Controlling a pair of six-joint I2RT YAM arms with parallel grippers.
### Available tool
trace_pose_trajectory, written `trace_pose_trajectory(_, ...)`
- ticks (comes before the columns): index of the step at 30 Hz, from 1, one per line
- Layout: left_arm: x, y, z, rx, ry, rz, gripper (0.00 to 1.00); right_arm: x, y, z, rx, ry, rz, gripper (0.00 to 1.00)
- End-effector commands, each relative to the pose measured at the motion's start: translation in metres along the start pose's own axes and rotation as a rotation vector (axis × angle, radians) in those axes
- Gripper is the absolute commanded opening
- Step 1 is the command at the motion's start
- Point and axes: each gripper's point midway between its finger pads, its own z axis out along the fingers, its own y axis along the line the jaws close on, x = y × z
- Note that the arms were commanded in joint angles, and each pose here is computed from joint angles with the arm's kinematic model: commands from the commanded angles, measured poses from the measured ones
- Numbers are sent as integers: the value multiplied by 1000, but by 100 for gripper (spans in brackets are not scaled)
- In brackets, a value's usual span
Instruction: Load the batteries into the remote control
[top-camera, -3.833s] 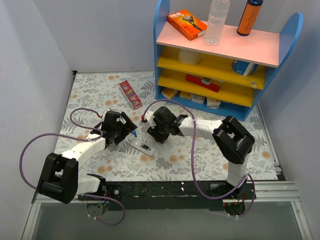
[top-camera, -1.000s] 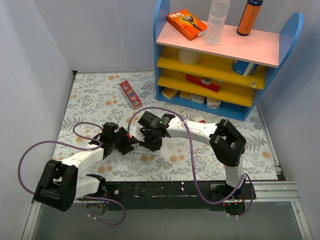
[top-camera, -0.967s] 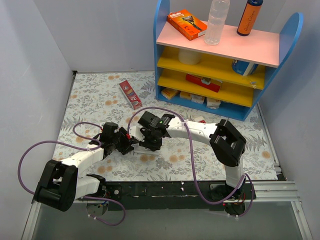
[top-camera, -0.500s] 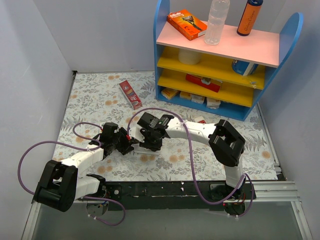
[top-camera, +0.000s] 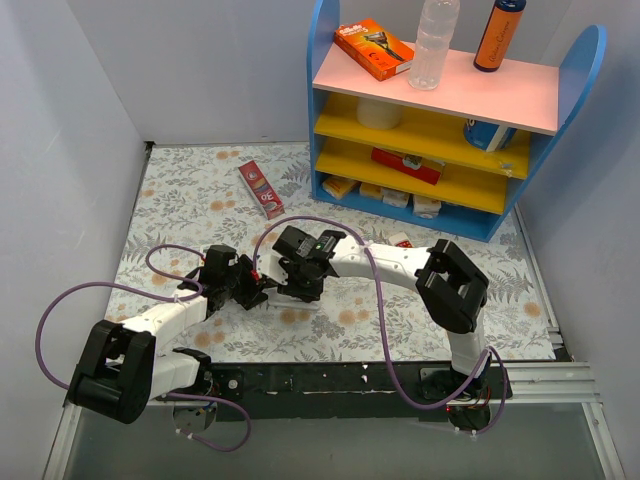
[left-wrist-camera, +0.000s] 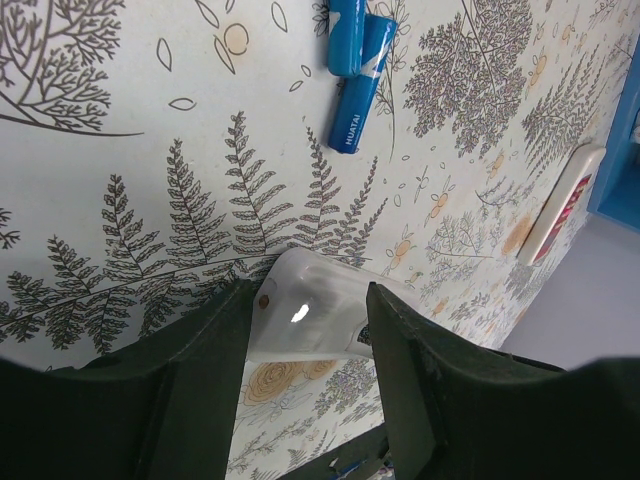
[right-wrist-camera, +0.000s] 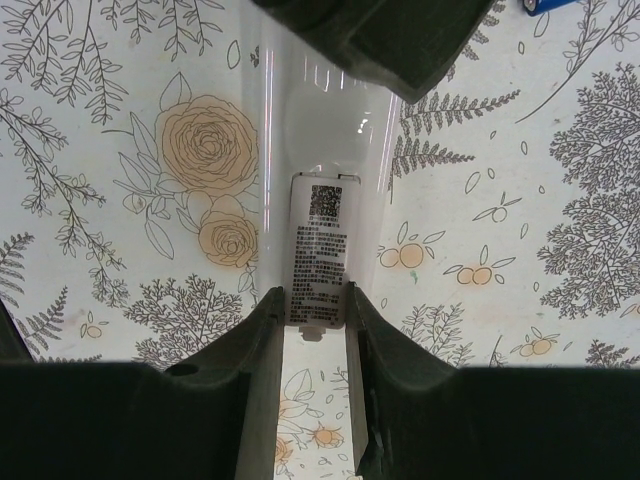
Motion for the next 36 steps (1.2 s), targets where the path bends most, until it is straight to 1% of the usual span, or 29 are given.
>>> trace_pose_trajectory(1,6,10,-2,-26,11,4,49,-13,-10,-3,50,-19,1,4)
trace_pose_trajectory(12,6,8,-3,-22,14,4,49,-21,-7,-4,33,-44,10,4)
trace_pose_trajectory(21,6,8,-3,-20,17,2,49,-23,-3,2,7,-47,10,6)
trace_pose_trajectory(27,7,8,-3,-17,18,0,49,-21,0,4,-11,-37,11,12)
trace_pose_trajectory(31,7,8,-4,-17,18,2,49,-20,0,2,-12,-34,2,23)
trace_pose_trajectory(33,7,8,-3,-18,17,0,49,-20,0,1,-11,-36,-1,26)
trace_pose_trajectory(34,7,7,-3,-16,18,1,49,-20,1,0,-11,-36,-4,30)
trace_pose_trajectory(36,7,8,-3,-19,19,0,49,-22,0,-2,-10,-42,-7,33)
